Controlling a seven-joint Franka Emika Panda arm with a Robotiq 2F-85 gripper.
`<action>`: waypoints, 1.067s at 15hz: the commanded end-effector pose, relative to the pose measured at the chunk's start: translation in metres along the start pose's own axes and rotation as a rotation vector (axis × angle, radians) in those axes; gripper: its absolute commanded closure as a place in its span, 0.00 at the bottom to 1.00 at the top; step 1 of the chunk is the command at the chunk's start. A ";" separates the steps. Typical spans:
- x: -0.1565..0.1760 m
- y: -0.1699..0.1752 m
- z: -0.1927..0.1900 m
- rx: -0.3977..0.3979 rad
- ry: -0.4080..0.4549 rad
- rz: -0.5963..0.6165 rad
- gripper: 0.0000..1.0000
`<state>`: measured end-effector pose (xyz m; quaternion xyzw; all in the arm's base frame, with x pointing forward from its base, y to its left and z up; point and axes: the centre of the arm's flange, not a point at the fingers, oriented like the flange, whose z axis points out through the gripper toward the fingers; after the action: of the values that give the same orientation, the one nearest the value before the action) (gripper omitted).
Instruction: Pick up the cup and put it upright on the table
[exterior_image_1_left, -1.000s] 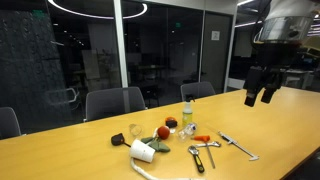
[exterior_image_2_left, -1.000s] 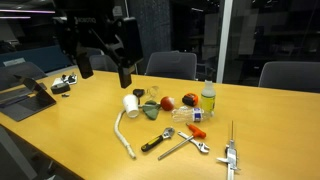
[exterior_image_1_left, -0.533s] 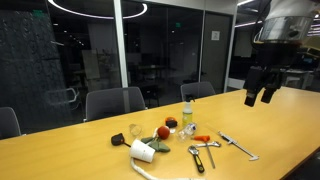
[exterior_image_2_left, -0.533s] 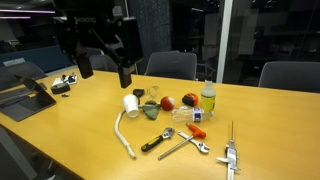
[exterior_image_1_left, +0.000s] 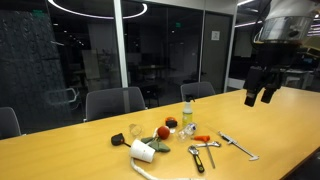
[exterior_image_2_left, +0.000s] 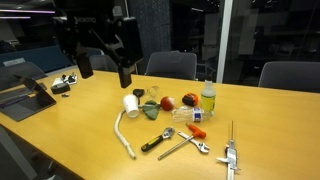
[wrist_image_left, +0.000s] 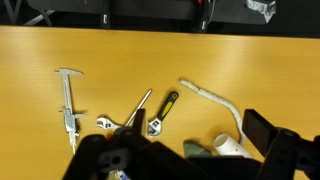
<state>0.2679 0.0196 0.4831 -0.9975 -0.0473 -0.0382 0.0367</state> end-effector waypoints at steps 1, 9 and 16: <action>0.000 0.000 0.000 0.000 0.000 0.000 0.00; 0.004 -0.013 -0.010 -0.028 -0.003 -0.111 0.00; 0.020 -0.060 -0.008 -0.150 -0.075 -0.392 0.00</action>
<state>0.2670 0.0568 0.4837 -0.9838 -0.1771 -0.0223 -0.0168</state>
